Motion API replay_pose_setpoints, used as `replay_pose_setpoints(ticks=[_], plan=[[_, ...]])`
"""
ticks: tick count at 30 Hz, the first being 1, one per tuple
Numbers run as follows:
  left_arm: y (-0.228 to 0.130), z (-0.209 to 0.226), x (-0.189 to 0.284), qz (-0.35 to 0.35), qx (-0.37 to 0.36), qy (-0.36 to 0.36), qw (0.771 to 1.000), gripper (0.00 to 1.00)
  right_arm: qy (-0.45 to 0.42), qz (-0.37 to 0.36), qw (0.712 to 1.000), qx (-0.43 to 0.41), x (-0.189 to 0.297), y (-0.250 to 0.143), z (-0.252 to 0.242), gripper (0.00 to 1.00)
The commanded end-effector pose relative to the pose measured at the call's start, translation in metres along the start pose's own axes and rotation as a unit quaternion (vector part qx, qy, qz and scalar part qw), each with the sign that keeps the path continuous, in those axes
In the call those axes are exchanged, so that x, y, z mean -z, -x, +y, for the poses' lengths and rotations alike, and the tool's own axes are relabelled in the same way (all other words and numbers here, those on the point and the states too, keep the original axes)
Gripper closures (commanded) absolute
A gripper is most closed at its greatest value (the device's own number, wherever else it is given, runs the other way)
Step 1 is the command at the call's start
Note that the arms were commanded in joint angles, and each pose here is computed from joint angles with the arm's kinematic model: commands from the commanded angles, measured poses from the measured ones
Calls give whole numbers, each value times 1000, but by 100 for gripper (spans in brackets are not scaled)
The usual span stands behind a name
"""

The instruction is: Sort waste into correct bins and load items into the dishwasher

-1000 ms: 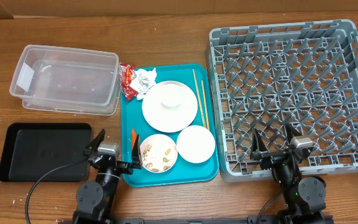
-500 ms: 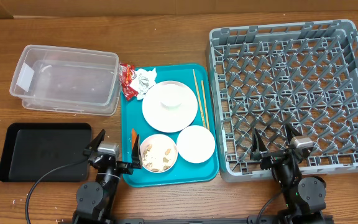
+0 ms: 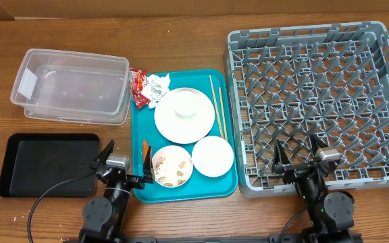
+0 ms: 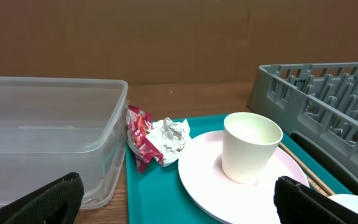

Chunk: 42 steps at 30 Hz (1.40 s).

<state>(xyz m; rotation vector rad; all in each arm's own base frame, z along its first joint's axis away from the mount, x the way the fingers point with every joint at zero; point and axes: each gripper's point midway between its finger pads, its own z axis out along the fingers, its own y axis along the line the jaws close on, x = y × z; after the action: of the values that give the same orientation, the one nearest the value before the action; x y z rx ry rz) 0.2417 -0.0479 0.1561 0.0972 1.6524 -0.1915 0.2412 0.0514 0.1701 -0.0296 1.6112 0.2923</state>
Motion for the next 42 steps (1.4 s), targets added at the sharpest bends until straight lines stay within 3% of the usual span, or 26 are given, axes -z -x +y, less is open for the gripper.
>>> replay_pose_setpoints(ticks=[1, 24, 29, 33, 38, 42], plan=[[1, -2, 0, -4, -11, -5, 1000, 0, 2, -3, 1000, 0, 0, -1, 0, 0], [4, -6, 0, -10, -10, -18, 1000, 0, 3, -3, 1000, 0, 0, -1, 1, 0], [61, -16, 9, -125, 48, -49, 990, 0, -34, -13, 999, 24, 0, 3, -12, 0], [103, -15, 23, -187, 52, -48, 980, 0, -27, -20, 999, 23, 0, 7, -9, 0], [149, -10, 35, -177, 23, -16, 984, 0, 72, -70, 995, 23, 4, 33, 27, 0], [184, -13, 26, -120, 2, -10, 993, 0, 88, -99, 991, -22, 13, 64, 34, 0]])
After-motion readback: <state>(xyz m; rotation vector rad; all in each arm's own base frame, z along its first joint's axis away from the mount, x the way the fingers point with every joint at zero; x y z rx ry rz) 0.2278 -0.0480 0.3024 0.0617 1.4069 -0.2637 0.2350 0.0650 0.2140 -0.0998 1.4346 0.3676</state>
